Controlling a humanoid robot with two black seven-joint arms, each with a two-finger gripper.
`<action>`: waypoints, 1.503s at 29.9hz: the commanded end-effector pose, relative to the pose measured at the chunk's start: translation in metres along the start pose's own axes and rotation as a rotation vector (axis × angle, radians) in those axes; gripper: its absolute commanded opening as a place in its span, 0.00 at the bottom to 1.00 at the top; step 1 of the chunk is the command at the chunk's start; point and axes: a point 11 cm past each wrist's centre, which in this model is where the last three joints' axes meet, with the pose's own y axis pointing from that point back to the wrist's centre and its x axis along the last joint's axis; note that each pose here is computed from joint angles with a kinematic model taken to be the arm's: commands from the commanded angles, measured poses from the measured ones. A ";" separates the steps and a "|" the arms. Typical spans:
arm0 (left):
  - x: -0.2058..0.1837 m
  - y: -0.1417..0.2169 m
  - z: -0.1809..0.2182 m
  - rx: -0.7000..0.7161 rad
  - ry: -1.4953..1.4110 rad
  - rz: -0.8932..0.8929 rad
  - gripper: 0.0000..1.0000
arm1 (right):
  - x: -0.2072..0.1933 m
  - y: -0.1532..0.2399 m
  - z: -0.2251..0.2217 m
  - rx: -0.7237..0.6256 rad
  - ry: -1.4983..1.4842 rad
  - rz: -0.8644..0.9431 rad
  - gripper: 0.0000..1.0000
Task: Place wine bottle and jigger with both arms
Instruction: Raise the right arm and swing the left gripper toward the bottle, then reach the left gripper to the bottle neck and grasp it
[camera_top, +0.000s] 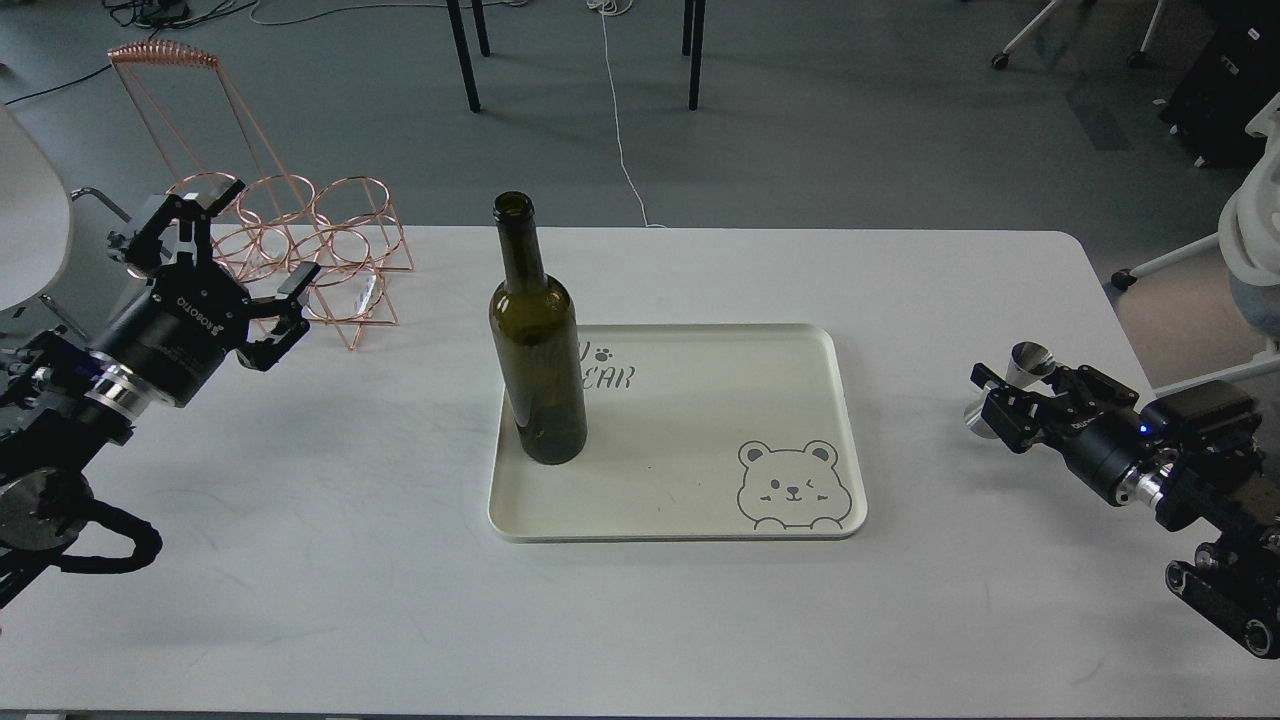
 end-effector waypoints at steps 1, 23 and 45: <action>-0.002 -0.001 0.000 0.000 0.003 -0.007 0.99 | 0.005 0.022 0.019 -0.026 0.027 -0.020 0.88; -0.001 0.002 0.005 0.028 -0.066 -0.028 0.99 | 0.121 0.075 -0.050 0.073 -0.608 0.242 0.97; -0.078 -0.018 0.056 0.143 -1.432 -0.469 0.99 | 0.110 -0.015 -0.091 0.117 -1.529 0.219 0.99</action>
